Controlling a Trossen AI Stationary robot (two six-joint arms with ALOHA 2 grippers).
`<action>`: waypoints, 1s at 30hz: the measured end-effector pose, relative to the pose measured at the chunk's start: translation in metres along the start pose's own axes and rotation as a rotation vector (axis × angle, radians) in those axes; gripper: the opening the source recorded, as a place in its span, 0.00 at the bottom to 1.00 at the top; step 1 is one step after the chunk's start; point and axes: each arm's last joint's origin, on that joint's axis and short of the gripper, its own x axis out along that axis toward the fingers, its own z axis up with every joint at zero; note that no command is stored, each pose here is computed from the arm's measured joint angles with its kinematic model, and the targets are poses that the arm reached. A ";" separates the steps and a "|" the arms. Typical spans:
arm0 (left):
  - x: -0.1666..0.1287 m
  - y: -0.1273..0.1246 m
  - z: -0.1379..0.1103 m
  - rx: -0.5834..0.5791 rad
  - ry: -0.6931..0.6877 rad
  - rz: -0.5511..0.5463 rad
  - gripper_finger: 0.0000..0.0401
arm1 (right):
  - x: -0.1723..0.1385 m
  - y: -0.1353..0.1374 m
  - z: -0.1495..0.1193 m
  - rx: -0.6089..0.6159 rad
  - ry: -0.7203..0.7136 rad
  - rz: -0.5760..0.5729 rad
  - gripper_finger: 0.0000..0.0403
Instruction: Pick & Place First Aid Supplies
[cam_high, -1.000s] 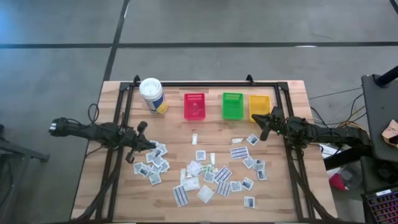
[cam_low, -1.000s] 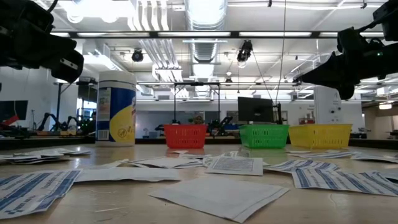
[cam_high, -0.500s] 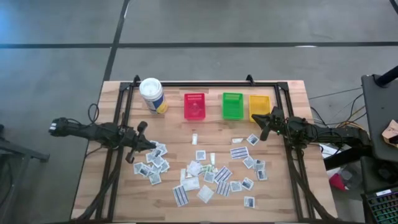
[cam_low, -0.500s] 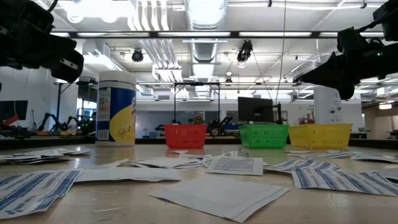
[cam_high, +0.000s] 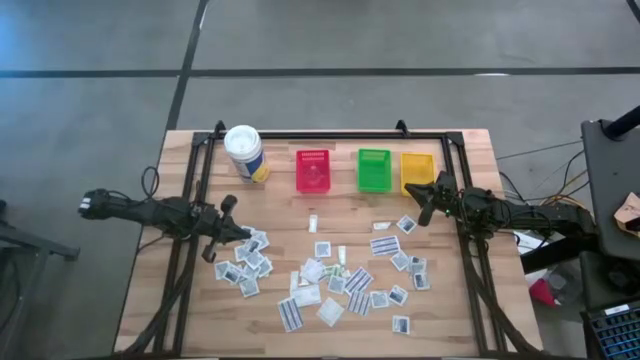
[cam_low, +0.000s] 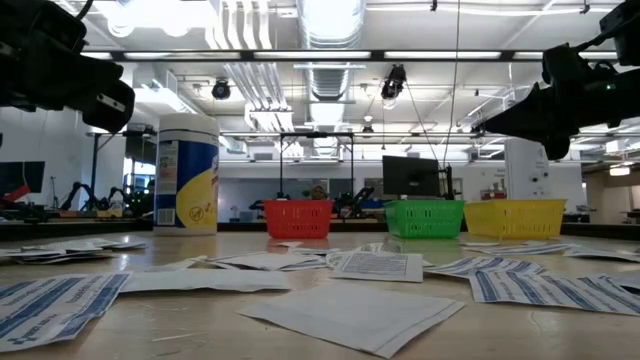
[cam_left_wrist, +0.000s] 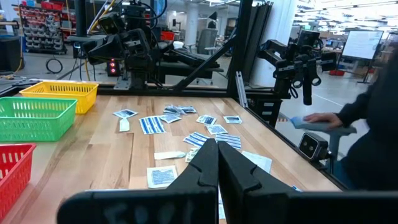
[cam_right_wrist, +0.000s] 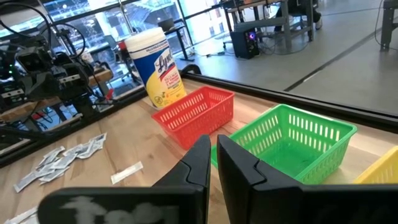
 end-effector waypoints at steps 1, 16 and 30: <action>0.000 0.000 0.000 0.000 0.000 0.000 0.00 | 0.000 0.000 0.000 0.000 0.000 0.000 0.07; 0.000 0.000 0.000 0.000 0.000 0.000 0.00 | 0.000 0.000 0.000 0.000 0.000 0.000 0.07; 0.000 0.003 0.001 0.066 -0.016 0.100 0.00 | 0.000 0.000 0.000 0.000 0.000 0.000 0.07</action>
